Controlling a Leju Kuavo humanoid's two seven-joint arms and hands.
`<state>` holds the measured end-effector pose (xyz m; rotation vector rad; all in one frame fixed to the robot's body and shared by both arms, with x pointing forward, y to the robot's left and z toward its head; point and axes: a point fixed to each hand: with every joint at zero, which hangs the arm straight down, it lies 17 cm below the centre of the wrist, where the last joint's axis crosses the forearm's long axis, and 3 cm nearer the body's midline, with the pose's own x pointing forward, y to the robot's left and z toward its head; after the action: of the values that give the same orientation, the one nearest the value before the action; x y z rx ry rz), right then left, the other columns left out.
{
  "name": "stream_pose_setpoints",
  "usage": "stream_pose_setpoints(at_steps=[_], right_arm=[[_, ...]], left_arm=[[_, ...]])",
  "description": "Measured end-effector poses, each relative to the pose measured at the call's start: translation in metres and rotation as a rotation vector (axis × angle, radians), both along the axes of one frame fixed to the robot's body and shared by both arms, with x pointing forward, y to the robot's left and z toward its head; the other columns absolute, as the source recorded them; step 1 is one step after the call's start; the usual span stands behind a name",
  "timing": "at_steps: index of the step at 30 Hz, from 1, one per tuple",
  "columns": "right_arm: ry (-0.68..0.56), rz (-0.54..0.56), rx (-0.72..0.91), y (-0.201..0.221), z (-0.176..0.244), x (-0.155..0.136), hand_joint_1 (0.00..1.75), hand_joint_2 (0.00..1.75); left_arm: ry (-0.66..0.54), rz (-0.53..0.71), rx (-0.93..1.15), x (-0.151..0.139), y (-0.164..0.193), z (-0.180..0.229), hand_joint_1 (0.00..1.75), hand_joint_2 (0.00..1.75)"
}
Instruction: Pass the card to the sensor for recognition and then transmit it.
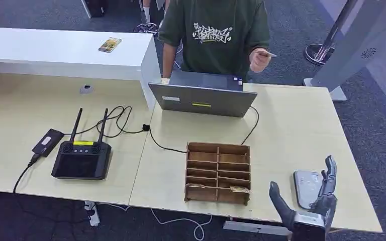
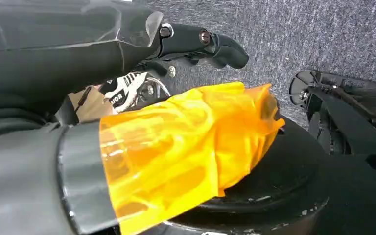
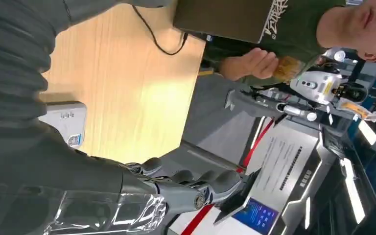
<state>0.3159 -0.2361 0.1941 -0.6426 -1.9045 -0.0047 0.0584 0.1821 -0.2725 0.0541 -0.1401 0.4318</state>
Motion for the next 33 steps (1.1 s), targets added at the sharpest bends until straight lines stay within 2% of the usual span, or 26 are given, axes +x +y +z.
stream_pose_setpoints(at_steps=[3, 9, 14, 17, 22, 25, 29, 33], right_arm=[[-0.029, 0.006, -0.061, 0.005, 0.007, -0.001, 0.0, 1.75], [-0.141, -0.008, -0.344, 0.021, 0.033, 0.002, 0.0, 1.75], [-0.272, -0.078, -0.643, 0.028, 0.065, 0.016, 0.0, 1.75], [-0.3, -0.139, -0.745, 0.024, 0.078, 0.034, 0.0, 1.75], [-0.288, -0.227, -0.752, 0.012, 0.098, 0.08, 0.0, 1.75], [-0.257, -0.243, -0.713, 0.008, 0.106, 0.111, 0.0, 1.75], [-0.21, -0.177, -0.699, 0.025, 0.113, 0.157, 0.0, 1.75], [-0.185, -0.123, -0.734, 0.041, 0.118, 0.19, 0.0, 1.75]], left_arm=[[0.0, 0.0, 0.0, 0.0, 0.0, 0.0, 0.0, 0.0], [0.0, -0.001, -0.001, 0.0, 0.0, 0.0, 0.0, 0.0], [0.004, -0.016, -0.008, 0.001, 0.0, 0.0, 0.0, 0.0], [0.005, -0.035, -0.012, 0.002, -0.001, 0.0, 0.0, 0.0], [0.002, -0.074, -0.025, 0.006, -0.004, 0.0, 0.0, 0.0], [-0.003, -0.099, -0.03, 0.008, -0.005, 0.001, 0.0, 0.0], [-0.008, -0.137, -0.037, 0.013, -0.007, 0.001, 0.0, 0.0], [-0.01, -0.169, -0.039, 0.013, -0.008, 0.001, 0.0, 0.0]])
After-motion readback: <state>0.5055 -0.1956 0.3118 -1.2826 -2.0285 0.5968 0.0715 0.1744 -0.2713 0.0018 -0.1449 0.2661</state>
